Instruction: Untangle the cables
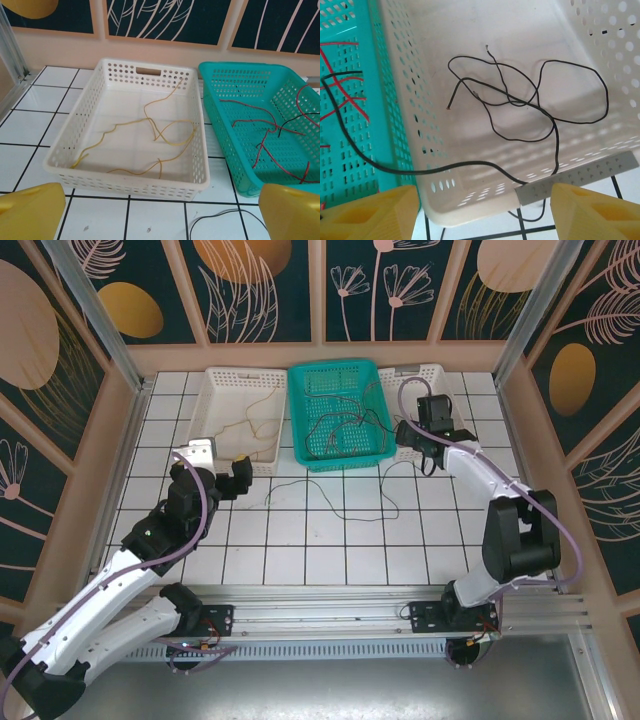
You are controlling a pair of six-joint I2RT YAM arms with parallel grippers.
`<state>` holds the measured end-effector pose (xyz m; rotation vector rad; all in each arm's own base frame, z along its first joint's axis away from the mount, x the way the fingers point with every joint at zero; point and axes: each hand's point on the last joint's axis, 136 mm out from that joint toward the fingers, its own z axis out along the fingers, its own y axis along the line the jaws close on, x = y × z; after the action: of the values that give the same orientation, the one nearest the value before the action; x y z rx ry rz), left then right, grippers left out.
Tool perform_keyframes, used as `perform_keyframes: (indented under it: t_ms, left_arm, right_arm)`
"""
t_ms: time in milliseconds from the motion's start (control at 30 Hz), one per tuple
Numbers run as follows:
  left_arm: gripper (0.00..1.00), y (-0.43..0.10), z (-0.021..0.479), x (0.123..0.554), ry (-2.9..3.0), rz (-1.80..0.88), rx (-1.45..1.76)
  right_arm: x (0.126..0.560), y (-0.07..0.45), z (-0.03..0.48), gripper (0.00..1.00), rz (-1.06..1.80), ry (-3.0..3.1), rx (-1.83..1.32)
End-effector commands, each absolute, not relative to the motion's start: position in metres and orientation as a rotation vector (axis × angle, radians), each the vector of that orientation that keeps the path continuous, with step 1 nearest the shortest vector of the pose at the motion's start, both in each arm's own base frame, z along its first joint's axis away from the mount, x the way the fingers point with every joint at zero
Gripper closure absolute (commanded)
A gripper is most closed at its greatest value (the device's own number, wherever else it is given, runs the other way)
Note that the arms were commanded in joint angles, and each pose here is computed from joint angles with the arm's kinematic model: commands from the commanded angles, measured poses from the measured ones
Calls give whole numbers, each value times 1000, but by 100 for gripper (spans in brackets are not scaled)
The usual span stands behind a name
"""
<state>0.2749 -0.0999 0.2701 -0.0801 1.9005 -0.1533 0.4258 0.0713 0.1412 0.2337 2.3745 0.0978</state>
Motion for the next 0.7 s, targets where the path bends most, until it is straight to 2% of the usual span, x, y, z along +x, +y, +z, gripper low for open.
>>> perform_keyframes:
  t_ms: [0, 133, 467, 567, 667]
  left_arm:
    - [2, -99, 279, 276, 1888, -147, -75]
    - [1, -99, 280, 276, 1886, -148, -71]
    - [2, -100, 278, 277, 1893, -140, -66]
    - [2, -100, 278, 277, 1892, -139, -68]
    - [2, -100, 277, 277, 1894, -136, -66]
  right_arm:
    - [438, 70, 139, 32, 69, 2353, 231]
    - [441, 68, 127, 38, 42, 2375, 227]
    - [461, 65, 108, 44, -40, 2390, 220]
    - [469, 67, 110, 52, -42, 2371, 211]
    - [475, 64, 117, 65, -58, 2350, 221]
